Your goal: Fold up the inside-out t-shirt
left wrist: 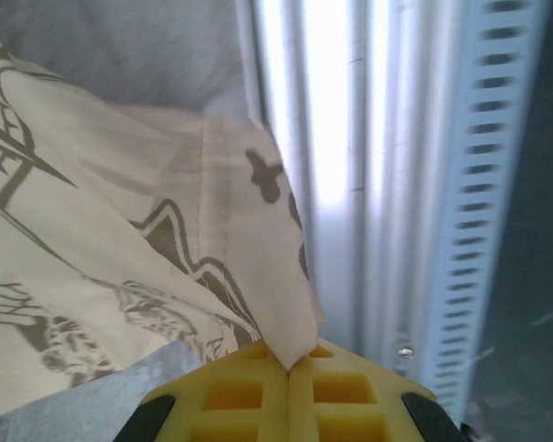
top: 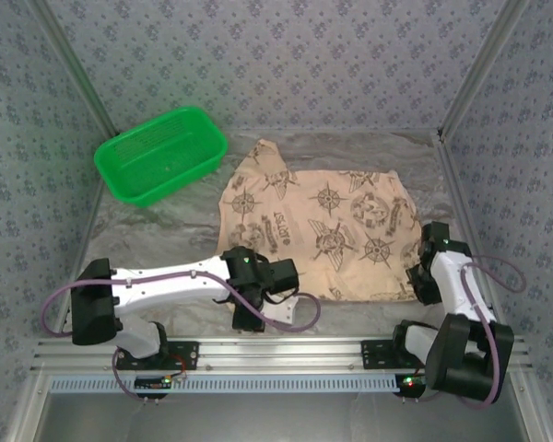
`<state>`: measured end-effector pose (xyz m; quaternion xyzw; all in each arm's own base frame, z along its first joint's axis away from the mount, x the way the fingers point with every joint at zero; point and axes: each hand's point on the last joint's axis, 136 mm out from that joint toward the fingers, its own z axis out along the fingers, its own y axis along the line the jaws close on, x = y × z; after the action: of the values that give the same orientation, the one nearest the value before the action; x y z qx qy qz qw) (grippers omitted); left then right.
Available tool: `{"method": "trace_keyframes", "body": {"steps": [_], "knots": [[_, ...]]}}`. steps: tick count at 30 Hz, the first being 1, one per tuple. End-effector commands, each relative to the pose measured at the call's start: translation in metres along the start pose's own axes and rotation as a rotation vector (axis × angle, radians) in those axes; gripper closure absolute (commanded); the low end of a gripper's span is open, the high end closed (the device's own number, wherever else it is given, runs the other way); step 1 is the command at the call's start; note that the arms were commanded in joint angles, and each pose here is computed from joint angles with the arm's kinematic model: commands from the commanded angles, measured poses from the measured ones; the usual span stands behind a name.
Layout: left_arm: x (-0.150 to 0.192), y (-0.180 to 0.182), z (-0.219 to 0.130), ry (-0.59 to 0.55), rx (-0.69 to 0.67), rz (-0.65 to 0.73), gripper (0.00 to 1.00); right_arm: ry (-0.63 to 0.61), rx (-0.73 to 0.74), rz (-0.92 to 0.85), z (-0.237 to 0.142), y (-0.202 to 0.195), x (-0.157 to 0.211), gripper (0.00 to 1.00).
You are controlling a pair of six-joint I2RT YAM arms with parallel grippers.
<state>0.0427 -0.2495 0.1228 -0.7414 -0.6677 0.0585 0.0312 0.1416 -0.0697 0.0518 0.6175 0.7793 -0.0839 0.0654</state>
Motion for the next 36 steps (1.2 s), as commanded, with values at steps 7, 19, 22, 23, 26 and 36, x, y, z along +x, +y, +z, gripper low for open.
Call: {"method": "trace_keyframes", "body": {"steps": [7, 19, 22, 23, 26, 36], "knots": [[0.015, -0.009, -0.052, 0.06, 0.187, 0.066, 1.0, -0.069, -0.004, 0.102, -0.048, -0.007, -0.02, 1.0], [0.019, 0.151, -0.063, -0.029, 0.041, 0.043, 1.0, -0.075, -0.072, 0.115, -0.05, 0.119, -0.062, 1.0], [0.028, 0.212, -0.062, -0.018, -0.091, 0.007, 1.0, -0.091, -0.05, 0.097, -0.041, 0.158, -0.074, 1.0], [0.029, 0.231, -0.063, -0.025, -0.138, 0.004, 1.0, -0.082, -0.046, 0.094, -0.036, 0.169, -0.074, 1.0], [0.027, 0.304, -0.058, -0.086, -0.347, -0.063, 0.75, -0.052, -0.032, 0.086, -0.017, 0.2, -0.075, 0.82], [0.038, 0.317, -0.123, -0.501, -0.432, -0.797, 0.36, -0.122, -0.179, -0.115, -0.043, 0.195, -0.053, 0.39]]}}
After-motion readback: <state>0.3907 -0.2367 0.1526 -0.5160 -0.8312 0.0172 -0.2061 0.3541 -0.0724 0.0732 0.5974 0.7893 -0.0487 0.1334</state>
